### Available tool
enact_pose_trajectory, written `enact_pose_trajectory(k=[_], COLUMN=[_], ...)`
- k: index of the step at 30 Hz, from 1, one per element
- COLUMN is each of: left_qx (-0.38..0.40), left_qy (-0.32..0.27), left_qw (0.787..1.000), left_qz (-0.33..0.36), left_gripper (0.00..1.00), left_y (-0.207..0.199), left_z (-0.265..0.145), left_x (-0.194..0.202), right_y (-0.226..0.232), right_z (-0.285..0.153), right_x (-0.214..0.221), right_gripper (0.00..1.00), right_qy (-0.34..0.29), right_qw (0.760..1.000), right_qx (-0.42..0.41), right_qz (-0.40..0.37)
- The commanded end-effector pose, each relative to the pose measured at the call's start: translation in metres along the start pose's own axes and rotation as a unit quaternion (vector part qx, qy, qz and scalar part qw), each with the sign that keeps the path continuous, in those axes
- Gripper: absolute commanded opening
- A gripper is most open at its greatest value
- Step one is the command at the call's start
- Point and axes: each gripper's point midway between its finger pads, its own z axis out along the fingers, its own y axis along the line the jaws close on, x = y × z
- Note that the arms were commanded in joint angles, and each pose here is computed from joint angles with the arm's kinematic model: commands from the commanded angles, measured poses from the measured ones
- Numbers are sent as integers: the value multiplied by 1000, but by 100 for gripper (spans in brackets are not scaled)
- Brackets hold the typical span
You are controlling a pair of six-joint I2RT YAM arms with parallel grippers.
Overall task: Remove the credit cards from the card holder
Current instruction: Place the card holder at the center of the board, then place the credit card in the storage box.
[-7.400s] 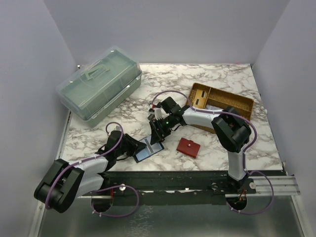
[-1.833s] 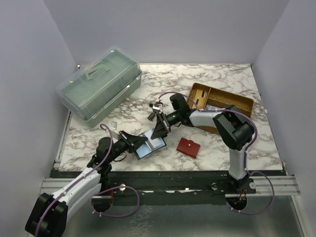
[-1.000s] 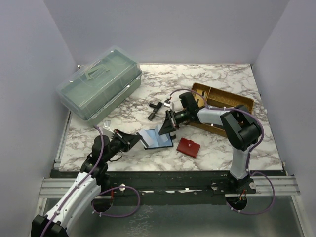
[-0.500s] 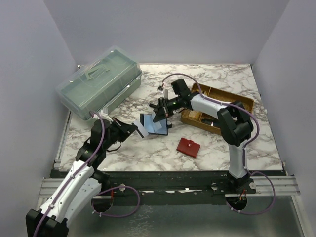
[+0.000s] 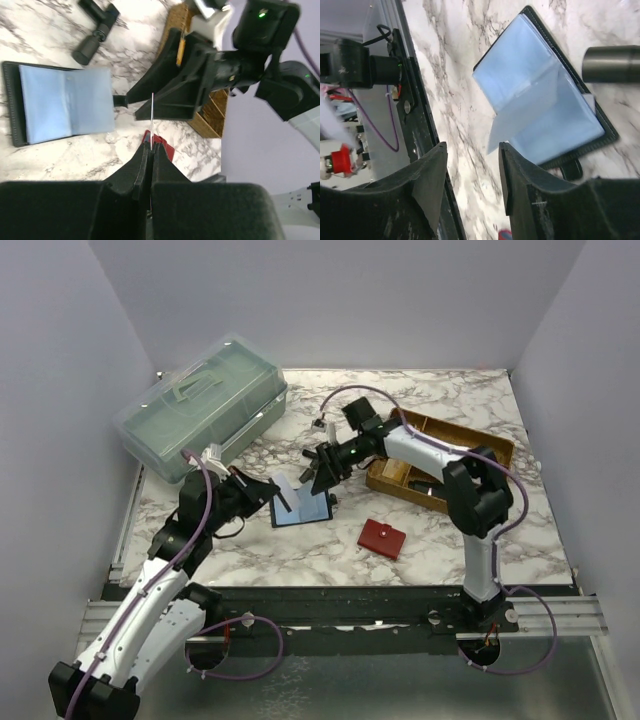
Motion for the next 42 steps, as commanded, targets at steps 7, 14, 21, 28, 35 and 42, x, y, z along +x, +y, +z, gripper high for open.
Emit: enact_pose_trajectory(k=[7, 14, 21, 28, 35, 42], left_qx=[196, 281, 305, 323, 344, 354], left_qy=[94, 100, 102, 87, 92, 98], left_qw=[973, 944, 936, 932, 924, 920], left_qz=[82, 144, 143, 141, 140, 133], left_gripper=[0, 0, 0, 0, 0, 0], left_y=[-56, -85, -100, -112, -127, -137], left_z=[15, 33, 46, 53, 64, 76], left_x=[29, 25, 26, 40, 53, 60], right_y=[76, 114, 108, 101, 99, 97], right_z=[-122, -128, -146, -148, -147, -147], right_x=[8, 30, 18, 24, 22, 21], right_gripper=[80, 92, 91, 91, 89, 57], right_qy=[-92, -106, -126, -126, -125, -120], right_qw=[974, 966, 965, 966, 966, 965], right_qx=[-63, -155, -201, -218, -221, -231], right_qz=[-197, -175, -107, -55, -47, -42])
